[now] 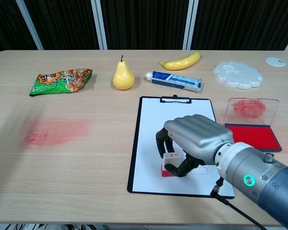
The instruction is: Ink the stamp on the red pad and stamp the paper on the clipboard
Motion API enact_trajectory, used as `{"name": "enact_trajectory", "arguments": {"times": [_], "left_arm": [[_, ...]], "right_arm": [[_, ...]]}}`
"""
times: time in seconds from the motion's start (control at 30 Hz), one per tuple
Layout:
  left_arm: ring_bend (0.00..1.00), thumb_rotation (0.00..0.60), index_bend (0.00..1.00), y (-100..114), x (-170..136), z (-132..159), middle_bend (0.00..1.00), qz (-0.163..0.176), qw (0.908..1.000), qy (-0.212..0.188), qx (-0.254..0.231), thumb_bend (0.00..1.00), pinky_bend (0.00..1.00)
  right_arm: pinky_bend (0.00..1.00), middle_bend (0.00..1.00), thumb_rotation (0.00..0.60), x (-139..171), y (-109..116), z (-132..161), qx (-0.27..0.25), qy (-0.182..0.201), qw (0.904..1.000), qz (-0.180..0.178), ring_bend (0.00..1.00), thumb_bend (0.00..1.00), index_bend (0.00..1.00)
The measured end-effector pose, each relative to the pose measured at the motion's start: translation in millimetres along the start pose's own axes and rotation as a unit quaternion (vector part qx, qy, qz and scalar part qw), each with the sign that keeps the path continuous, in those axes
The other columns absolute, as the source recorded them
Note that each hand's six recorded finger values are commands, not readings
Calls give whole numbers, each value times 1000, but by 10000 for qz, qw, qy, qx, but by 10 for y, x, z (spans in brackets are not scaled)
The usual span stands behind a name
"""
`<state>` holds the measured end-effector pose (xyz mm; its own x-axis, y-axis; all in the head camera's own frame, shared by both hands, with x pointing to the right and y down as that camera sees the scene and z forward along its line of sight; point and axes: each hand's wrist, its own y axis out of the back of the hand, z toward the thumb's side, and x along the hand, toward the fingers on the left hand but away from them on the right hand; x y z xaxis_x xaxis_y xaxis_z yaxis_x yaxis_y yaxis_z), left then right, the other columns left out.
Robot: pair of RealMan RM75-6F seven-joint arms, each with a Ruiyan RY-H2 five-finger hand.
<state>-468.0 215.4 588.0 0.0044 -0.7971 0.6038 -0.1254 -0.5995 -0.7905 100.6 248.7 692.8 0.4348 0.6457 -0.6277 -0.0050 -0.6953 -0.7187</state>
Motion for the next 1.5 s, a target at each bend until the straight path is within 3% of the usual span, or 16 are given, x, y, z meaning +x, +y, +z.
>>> {"name": "enact_trajectory", "arguments": {"times": [1.5], "left_arm": [[0, 600, 0, 8, 16, -15, 0, -36, 10000, 16, -19, 40, 0]], "right_arm": [[875, 883, 600, 17, -259, -61, 131, -128, 9995, 255, 882, 724, 927]]}}
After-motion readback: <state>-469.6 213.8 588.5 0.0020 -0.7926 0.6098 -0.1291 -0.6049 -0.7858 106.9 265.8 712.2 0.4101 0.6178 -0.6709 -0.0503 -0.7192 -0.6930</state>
